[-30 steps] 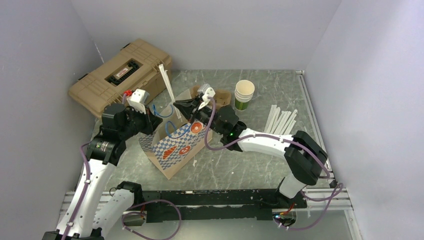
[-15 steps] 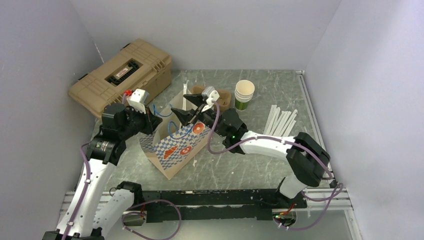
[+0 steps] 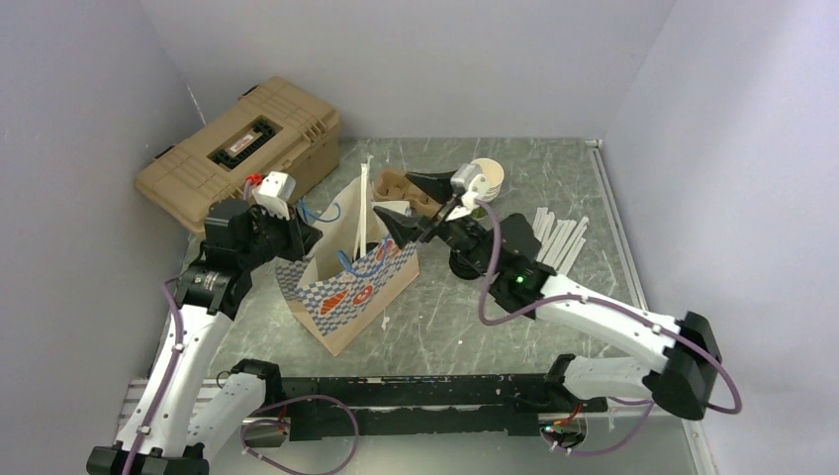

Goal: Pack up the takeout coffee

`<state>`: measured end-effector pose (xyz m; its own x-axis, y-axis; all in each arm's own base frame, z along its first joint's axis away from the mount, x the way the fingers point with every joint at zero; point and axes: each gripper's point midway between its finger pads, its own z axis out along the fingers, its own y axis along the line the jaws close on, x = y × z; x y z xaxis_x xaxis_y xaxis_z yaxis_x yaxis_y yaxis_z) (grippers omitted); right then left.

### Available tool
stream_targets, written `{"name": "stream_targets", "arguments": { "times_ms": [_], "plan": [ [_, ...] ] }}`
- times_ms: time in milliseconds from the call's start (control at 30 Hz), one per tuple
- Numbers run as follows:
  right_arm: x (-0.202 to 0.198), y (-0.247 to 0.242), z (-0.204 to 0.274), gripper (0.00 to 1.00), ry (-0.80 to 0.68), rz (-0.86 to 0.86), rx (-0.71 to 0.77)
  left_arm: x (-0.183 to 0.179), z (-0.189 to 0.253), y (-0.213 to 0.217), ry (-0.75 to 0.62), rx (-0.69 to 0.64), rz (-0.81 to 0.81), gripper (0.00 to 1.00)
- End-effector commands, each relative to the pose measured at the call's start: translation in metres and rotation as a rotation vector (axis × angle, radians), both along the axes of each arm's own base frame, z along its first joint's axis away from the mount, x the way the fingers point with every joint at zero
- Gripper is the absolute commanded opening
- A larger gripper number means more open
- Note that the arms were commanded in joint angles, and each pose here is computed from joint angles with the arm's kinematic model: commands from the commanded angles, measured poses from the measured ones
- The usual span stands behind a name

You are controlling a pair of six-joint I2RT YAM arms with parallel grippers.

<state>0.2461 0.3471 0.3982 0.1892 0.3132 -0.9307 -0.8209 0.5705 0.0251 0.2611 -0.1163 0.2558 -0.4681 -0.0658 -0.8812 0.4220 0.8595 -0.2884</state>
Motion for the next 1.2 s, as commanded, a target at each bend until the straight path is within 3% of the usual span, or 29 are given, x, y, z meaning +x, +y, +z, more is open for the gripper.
{"name": "stream_targets", "arguments": {
  "times_ms": [0,233,267,300,333,633,767,900,1033,1167],
  "plan": [
    [-0.008,-0.027,0.002,0.91,-0.016,-0.060,-0.048,0.005,0.029,-0.003,-0.077,-0.034,-0.005,0.21],
    [-0.019,-0.047,0.000,0.96,-0.001,-0.072,-0.065,0.002,0.061,0.003,-0.130,-0.025,0.020,0.36],
    [-0.020,-0.049,-0.002,0.96,0.002,-0.074,-0.065,0.001,0.066,0.003,-0.136,-0.023,0.019,0.46],
    [-0.021,-0.052,-0.001,0.97,0.003,-0.077,-0.061,-0.001,0.072,0.003,-0.143,-0.023,0.013,0.79],
    [-0.022,-0.054,-0.004,0.98,0.009,-0.079,-0.062,-0.002,0.077,0.002,-0.152,-0.024,0.009,0.97],
    [-0.029,-0.071,-0.010,0.99,0.076,-0.099,-0.108,-0.019,0.115,0.003,-0.168,-0.006,-0.021,0.99],
    [-0.024,-0.082,-0.016,1.00,0.221,-0.157,-0.138,-0.026,0.130,0.008,-0.190,0.017,-0.013,0.99],
    [-0.027,-0.102,-0.029,1.00,0.352,-0.218,-0.200,-0.030,0.146,0.033,-0.179,0.040,0.143,0.99],
    [-0.033,-0.133,-0.049,1.00,0.455,-0.311,-0.225,-0.044,0.154,0.035,-0.182,0.051,0.135,0.99],
    [-0.038,-0.170,-0.064,1.00,0.560,-0.433,-0.171,-0.057,0.153,0.041,-0.198,0.028,0.176,0.99]
  ]
}}
